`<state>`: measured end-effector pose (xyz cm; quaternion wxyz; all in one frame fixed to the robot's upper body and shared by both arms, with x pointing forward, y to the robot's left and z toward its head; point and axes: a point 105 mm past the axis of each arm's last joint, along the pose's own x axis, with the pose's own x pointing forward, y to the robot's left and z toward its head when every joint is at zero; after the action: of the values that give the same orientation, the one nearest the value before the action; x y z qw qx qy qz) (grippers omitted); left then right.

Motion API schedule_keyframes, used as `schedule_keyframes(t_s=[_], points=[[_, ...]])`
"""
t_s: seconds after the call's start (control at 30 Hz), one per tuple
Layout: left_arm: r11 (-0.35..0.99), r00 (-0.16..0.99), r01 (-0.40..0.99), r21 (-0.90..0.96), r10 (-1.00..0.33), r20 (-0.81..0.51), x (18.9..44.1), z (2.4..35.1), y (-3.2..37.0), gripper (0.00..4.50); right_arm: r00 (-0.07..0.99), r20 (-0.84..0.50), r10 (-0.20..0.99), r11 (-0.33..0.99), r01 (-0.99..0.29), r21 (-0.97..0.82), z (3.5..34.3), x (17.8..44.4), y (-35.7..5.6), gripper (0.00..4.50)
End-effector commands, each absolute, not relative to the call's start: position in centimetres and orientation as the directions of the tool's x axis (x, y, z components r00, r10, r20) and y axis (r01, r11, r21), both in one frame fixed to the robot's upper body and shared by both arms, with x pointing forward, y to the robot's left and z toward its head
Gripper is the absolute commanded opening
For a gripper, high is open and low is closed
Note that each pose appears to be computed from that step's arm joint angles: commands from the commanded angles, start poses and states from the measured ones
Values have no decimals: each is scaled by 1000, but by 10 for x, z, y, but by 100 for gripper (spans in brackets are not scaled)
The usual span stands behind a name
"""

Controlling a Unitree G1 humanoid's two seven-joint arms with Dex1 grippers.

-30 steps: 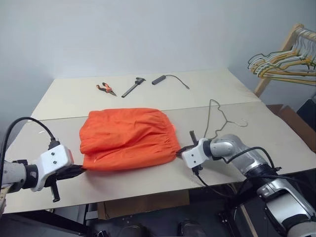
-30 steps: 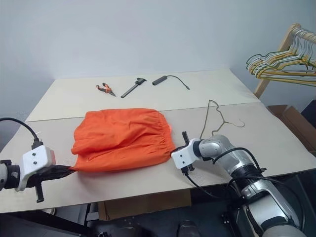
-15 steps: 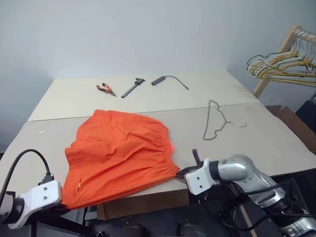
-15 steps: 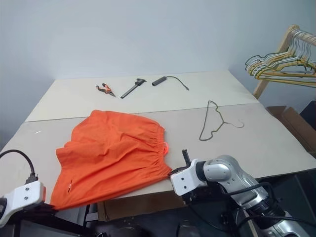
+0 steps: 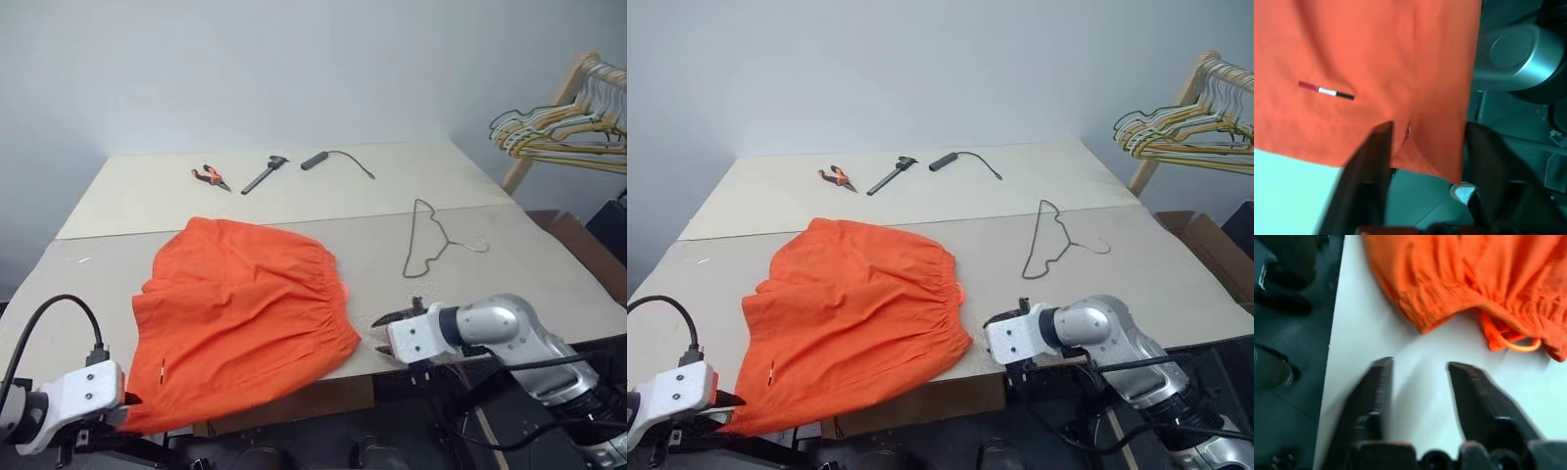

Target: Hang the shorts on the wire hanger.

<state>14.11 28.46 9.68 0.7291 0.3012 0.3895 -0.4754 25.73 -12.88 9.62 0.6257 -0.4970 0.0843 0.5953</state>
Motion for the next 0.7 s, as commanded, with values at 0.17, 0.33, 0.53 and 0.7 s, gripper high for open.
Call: schedule_keyframes(t_s=[0.17, 0.33, 0.53, 0.7], points=[[400, 422, 899, 176, -690, -588, 166, 156, 260, 450, 623, -440, 646, 365, -759, -539, 157, 333, -148, 446], [407, 466, 885, 228, -790, -399, 189, 177, 230, 450, 783, -406, 471, 736, -603, -307, 149, 389, -159, 446], [365, 421, 905, 220, -847, -324, 203, 177, 198, 450, 815, -445, 372, 913, -408, 16, 124, 428, -165, 446], [344, 402, 913, 218, -849, -343, 207, 168, 193, 450, 825, -483, 295, 942, -337, -1, 108, 441, -171, 446]])
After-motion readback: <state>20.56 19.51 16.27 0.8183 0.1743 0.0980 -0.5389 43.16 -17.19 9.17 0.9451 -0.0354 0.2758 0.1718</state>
